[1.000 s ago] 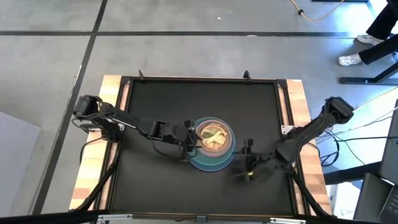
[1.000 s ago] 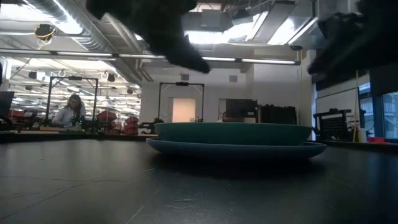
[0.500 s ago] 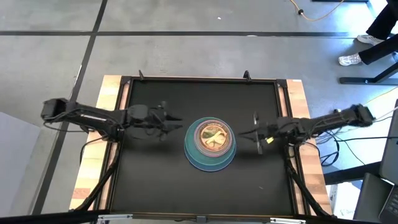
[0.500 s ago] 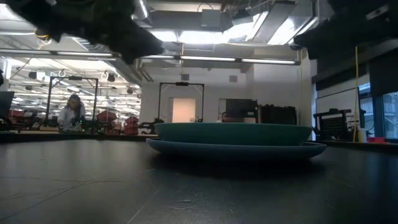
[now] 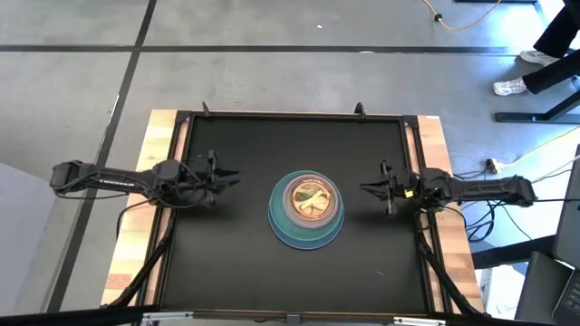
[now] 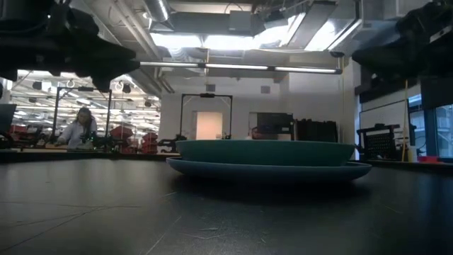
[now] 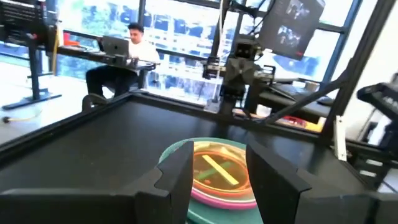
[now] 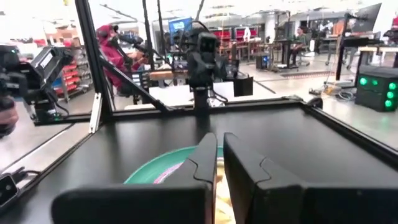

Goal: Stack plastic plates
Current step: Return to Home Position

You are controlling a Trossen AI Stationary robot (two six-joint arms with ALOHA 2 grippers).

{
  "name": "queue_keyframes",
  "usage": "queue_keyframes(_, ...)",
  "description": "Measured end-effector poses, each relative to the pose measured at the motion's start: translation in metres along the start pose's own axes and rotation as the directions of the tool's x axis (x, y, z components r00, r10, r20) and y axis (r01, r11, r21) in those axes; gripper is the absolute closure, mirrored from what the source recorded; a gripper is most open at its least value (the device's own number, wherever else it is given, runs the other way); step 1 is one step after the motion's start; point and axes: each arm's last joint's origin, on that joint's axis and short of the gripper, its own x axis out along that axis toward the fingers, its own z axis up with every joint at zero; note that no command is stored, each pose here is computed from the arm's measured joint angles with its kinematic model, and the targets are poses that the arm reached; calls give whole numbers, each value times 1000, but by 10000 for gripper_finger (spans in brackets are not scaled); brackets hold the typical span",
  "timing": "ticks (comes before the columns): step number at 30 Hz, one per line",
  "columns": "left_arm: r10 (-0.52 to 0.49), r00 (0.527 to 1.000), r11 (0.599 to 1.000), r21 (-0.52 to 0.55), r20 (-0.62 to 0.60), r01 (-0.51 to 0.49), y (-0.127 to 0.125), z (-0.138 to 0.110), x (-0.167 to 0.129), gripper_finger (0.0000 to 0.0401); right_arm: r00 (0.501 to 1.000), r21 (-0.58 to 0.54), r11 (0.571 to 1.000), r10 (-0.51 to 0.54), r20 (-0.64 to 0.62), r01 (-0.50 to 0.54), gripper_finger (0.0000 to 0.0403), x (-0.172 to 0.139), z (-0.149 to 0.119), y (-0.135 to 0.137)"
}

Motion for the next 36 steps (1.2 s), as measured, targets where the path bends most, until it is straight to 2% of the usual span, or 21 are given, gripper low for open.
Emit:
queue_keyframes(8, -26, 1000, 999, 39, 0, 26, -3, 1, -11, 260, 998, 7, 1000, -12, -56, 12, 378, -9, -6, -1)
queue_keyframes(11, 42, 998, 998, 53, -50, -40, 0, -5, -16, 260, 997, -11, 999, -37, -71, 36, 378, -13, -8, -1)
queue_keyframes(14, 130, 990, 991, 45, -50, -128, 4, -6, -22, 260, 999, -16, 1000, -3, -46, 2, 378, -15, -6, 0)
queue_keyframes(18, 170, 985, 984, 66, -43, -167, 6, -6, -29, 260, 998, -16, 1000, 22, -64, -23, 378, -14, -7, 0)
queue_keyframes(22, 148, 989, 987, 66, 2, -148, 5, -2, -32, 260, 996, 14, 1000, 7, -88, -6, 378, -13, -9, 0)
queue_keyframes(29, 151, 988, 987, 59, 9, -151, 5, -2, -32, 260, 995, 85, 996, 4, -104, 5, 378, -12, -10, 0)
queue_keyframes(36, 151, 988, 987, 59, 9, -152, 5, -2, -32, 260, 995, 87, 996, 3, -103, 6, 378, -12, -10, 0)
